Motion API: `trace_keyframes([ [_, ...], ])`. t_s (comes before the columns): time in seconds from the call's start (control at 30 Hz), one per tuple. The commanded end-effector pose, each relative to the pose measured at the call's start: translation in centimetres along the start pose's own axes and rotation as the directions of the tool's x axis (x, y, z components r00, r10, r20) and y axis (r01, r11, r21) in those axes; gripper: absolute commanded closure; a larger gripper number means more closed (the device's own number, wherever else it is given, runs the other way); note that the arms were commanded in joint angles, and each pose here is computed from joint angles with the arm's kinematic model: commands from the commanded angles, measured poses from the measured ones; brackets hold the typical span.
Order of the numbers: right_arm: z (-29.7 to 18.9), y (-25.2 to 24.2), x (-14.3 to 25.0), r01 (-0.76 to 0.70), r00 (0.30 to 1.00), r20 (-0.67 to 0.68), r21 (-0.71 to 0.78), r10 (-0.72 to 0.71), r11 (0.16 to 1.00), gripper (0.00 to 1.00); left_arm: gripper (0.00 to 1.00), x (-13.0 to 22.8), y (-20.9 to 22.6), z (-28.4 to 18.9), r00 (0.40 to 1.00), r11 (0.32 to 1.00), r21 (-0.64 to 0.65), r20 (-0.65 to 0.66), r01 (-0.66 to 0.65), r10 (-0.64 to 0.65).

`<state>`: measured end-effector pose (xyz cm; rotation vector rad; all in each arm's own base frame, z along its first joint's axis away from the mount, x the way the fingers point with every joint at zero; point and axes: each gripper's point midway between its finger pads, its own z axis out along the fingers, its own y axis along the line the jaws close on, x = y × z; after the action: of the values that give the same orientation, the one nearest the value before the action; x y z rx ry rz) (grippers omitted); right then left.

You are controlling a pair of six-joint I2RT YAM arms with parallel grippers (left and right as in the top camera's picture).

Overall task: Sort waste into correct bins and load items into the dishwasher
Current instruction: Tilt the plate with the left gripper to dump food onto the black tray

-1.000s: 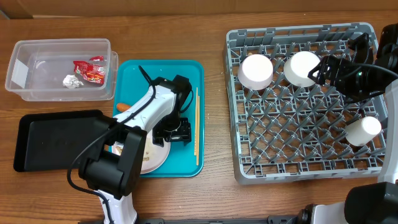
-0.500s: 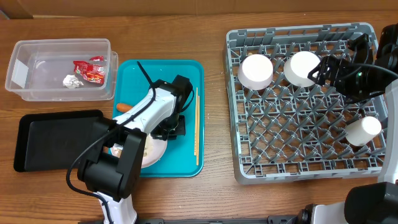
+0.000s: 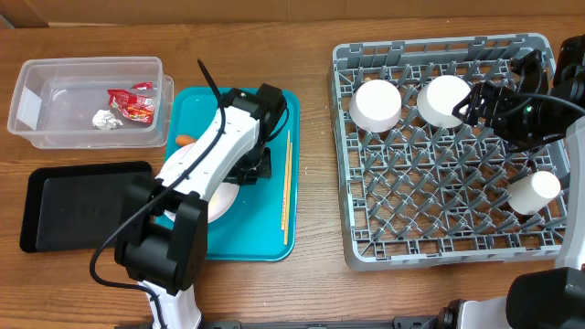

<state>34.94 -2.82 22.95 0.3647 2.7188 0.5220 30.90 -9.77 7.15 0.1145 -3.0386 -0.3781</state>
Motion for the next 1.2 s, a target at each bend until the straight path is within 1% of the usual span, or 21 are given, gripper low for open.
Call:
trace_keyframes([
  [0.0, -1.1, 0.8, -0.5, 0.029, 0.999, 0.039, -0.010, -0.028, 1.000, 0.00, 0.96, -0.9, 0.6, -1.6, 0.999, 1.000, -0.022, 0.035, 0.003, -0.002],
  [0.17, -1.1, 0.7, -0.5, 0.028, 0.999, 0.039, -0.003, -0.028, 1.000, 0.00, 0.96, -0.4, 1.2, -2.5, 1.000, 0.999, -0.034, 0.010, 0.001, -0.001],
  [0.3, -1.1, 0.7, -0.5, 0.028, 0.999, 0.039, -0.003, -0.028, 1.000, 0.00, 0.96, -0.3, 2.5, -2.6, 0.999, 0.999, -0.042, -0.018, 0.031, -0.031],
  [0.43, -1.1, 0.6, -0.5, 0.028, 0.999, 0.038, -0.002, -0.028, 1.000, 0.00, 0.96, -0.4, 4.8, -2.7, 0.994, 0.995, -0.031, -0.039, 0.096, -0.097],
  [0.57, -1.1, 0.2, -0.3, 0.024, 0.999, 0.034, 0.023, -0.025, 0.999, 0.00, 0.96, -0.8, 7.8, -3.6, 0.987, 0.988, 0.012, -0.022, 0.157, -0.157],
  [0.63, -1.1, 0.2, -0.3, 0.024, 0.999, 0.033, 0.023, -0.025, 0.999, 0.00, 0.96, -0.9, 9.0, -4.2, 0.984, 0.983, 0.049, -0.010, 0.176, -0.176],
  [0.8, -1.1, 0.2, -0.3, 0.025, 0.999, 0.034, 0.023, -0.025, 0.999, 0.00, 0.96, -1.5, 10.8, -5.1, 0.983, 0.960, 0.217, 0.001, 0.178, -0.183],
  [1.0, -1.1, 0.2, -0.3, 0.024, 0.999, 0.033, 0.023, -0.025, 0.999, 0.00, 0.96, -2.2, 13.2, -5.0, 0.977, 0.916, 0.349, 0.004, 0.198, -0.212],
  [1.17, -1.1, 0.2, -0.3, 0.024, 0.999, 0.033, 0.023, -0.025, 0.999, 0.00, 0.96, -3.3, 14.7, -5.1, 0.974, 0.860, 0.478, 0.040, 0.178, -0.223],
])
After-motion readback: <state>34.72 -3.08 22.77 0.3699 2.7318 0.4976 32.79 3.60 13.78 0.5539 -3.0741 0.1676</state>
